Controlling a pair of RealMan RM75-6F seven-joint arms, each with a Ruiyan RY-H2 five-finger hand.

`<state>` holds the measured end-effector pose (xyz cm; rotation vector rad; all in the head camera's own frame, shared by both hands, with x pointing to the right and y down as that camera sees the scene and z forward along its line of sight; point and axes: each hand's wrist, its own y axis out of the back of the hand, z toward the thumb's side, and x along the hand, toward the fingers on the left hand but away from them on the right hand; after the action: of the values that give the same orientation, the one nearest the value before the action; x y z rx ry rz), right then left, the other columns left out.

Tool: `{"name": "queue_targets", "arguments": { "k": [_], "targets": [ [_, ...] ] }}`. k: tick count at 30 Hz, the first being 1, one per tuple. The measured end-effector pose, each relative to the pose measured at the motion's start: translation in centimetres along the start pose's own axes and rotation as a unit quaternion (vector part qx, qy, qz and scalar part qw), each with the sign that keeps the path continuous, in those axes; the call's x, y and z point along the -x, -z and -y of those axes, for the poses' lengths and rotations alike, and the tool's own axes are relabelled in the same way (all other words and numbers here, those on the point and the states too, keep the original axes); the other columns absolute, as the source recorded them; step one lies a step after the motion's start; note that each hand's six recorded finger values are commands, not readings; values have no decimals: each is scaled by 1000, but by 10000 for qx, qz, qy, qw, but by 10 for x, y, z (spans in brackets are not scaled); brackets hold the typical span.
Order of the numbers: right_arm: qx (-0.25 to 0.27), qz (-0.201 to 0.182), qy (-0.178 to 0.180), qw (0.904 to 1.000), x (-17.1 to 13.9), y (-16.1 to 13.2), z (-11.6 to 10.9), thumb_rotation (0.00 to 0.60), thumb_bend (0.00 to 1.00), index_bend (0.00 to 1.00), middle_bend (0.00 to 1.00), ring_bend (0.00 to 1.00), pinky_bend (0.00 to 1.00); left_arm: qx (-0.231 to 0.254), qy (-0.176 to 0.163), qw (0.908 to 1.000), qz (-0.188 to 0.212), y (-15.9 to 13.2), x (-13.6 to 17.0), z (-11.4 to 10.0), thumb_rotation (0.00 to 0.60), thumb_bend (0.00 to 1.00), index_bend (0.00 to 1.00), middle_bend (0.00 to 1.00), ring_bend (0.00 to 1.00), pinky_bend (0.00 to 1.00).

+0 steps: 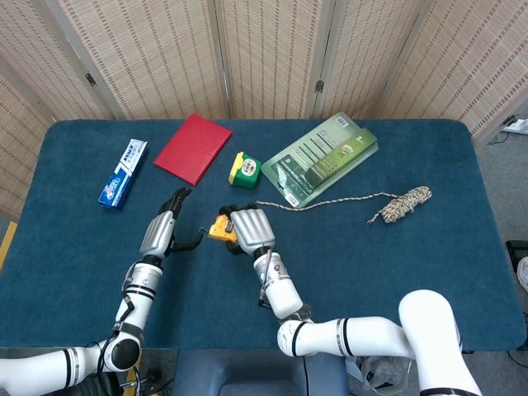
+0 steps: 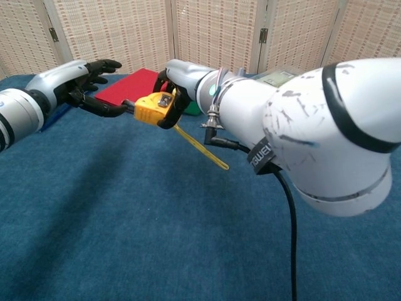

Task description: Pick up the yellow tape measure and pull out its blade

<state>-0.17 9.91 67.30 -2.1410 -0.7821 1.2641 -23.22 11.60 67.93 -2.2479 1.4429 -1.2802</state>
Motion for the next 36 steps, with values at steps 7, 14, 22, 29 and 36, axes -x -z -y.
{"name": "queue_targets", "arguments": {
  "k": [7,14,22,29,36],
  "targets": [
    [-14,32,-13,10000,1,3,-1,600,357,512,509,421,204,108,27,9999,-6,-2,0,-1,600,508,275,0,0,0],
    [-13,59,-5,10000,3,5,-2,600,357,512,509,421,204,160,99,9998,-27,-2,0,0,600,566,382,0,0,0],
    [-11,81,-21,10000,4,7,-1,600,357,512,509,423,203,367,92,9993,-15,-2,-1,0,600,614,528,0,0,0],
    [-8,138,-29,9999,6,12,-2,600,357,512,509,425,204,467,-39,9989,-16,0,-2,-4,600,624,619,29,0,0],
    [-68,116,-84,9999,6,17,-4,600,357,512,509,424,203,540,-144,9984,-40,6,-2,-14,600,626,625,33,0,0]
  ]
}}
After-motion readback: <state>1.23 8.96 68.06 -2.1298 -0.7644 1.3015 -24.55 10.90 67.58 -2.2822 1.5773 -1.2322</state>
